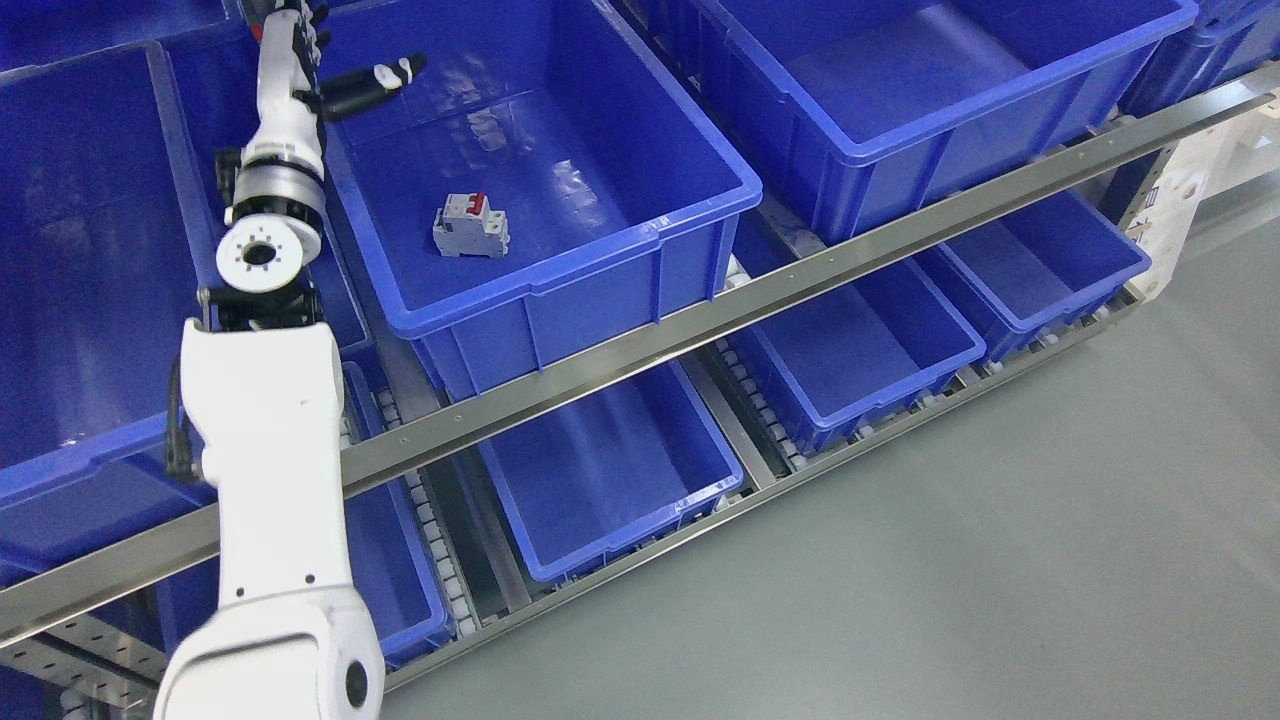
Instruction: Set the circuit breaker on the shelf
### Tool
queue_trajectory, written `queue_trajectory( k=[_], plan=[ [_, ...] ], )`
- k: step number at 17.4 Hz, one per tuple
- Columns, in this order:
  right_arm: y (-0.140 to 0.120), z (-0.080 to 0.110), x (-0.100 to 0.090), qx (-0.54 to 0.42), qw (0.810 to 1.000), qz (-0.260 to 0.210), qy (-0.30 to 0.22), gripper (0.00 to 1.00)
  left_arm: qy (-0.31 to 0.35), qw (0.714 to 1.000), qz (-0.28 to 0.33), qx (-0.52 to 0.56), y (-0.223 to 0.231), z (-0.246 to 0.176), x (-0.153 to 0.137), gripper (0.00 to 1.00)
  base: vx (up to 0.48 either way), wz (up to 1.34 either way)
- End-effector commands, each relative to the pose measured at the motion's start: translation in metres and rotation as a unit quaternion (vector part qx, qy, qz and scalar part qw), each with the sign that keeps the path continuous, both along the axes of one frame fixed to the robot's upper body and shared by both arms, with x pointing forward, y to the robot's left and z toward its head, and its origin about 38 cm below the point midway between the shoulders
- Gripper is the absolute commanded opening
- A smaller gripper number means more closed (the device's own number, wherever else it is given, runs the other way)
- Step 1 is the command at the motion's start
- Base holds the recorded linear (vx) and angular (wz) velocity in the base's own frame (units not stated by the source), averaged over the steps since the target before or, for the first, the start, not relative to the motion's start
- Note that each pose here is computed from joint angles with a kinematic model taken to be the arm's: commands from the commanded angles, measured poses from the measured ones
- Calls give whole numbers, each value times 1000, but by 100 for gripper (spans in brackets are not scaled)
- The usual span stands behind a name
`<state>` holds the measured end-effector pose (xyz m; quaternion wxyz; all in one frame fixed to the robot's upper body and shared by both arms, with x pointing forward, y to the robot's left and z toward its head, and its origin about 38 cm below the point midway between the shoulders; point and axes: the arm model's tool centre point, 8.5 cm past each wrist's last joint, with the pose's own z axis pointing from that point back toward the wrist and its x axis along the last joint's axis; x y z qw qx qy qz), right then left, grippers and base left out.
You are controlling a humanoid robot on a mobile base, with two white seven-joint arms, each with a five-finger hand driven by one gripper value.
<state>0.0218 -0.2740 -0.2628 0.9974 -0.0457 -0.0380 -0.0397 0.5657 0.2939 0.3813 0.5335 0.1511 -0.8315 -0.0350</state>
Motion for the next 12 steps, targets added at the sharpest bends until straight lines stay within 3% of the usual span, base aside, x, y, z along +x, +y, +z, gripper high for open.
queue_trajectory(
  k=[1,12],
  plan=[
    [-11,1,-1,-8,1000,0,3,100,-157,986,-12,58,-20,10,-112,100,0,0],
    [-11,1,-1,-8,1000,0,3,100,-162,986,2,48,-20,11,-113,100,-23,-25]
  ],
)
